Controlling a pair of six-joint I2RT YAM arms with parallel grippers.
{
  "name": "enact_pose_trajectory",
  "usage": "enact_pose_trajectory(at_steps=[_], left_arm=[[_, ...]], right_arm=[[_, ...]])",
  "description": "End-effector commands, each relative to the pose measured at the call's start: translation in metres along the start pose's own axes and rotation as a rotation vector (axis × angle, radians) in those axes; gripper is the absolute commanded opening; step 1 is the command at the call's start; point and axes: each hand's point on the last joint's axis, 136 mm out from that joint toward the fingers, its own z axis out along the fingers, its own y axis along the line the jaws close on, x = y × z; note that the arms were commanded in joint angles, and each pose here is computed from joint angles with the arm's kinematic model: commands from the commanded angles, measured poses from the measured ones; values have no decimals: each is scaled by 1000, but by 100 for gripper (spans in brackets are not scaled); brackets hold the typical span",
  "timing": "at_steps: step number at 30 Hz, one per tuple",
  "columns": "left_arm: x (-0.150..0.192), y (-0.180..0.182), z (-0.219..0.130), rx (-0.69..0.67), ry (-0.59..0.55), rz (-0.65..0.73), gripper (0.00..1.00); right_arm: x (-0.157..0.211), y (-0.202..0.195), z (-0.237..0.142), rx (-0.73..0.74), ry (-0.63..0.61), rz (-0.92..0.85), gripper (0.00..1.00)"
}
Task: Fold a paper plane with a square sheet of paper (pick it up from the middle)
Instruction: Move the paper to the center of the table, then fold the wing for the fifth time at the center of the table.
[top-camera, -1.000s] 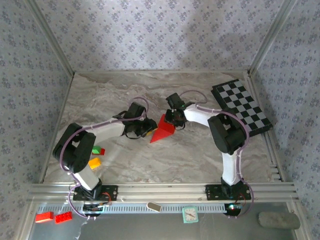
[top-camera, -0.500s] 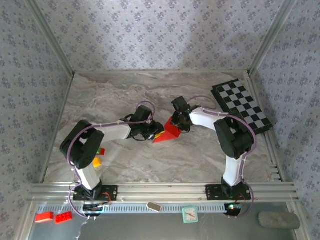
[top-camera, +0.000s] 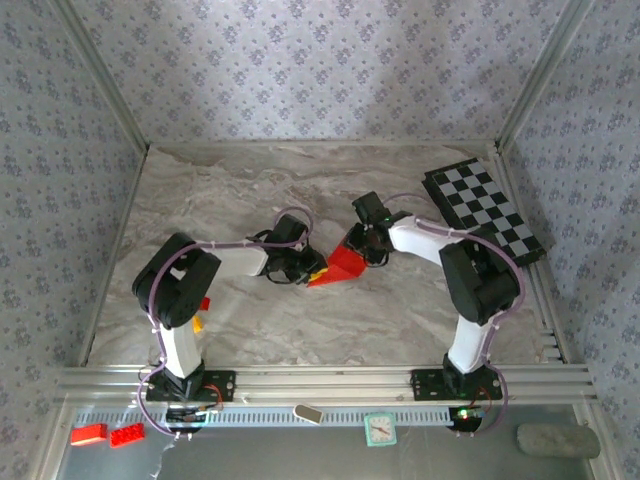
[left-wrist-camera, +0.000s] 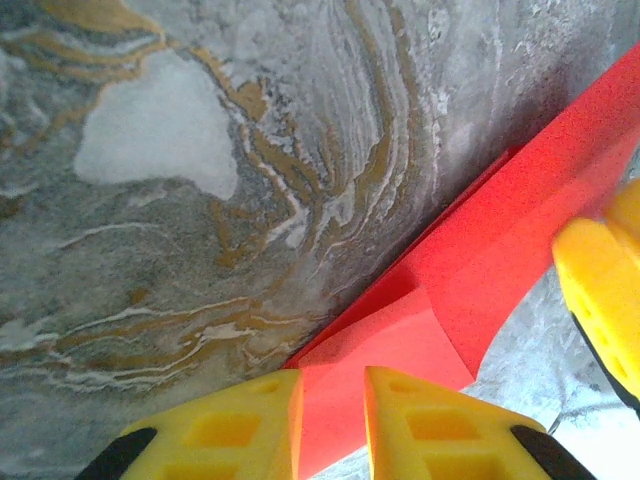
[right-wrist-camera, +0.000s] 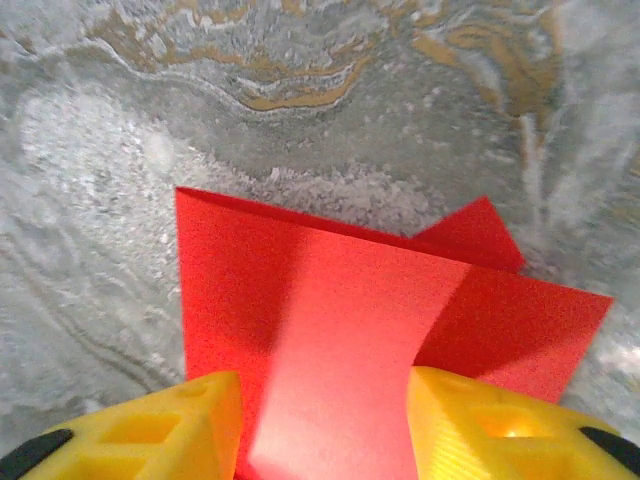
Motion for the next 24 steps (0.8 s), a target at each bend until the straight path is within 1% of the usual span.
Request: enact_pose_trajectory(at_steps=[1,6,12,18,24], left_arm=[[0,18,6,-73,14,-33,23],[0,24,5,-84,17,-53,21],[-1,28,5,-82,17,-82,20],[0,29,6,-78,23,-92,19],[0,30,6,-77,24,-94,19]], right_arm=[[-2,6,-25,-98,-4,1,54],[12,-5,-38,-193,21,79,57],[39,-14,-38,-293,73,138,57],[54,-19,-29,-313,102,145,56],[58,-16,-20,-335,132,159,52]])
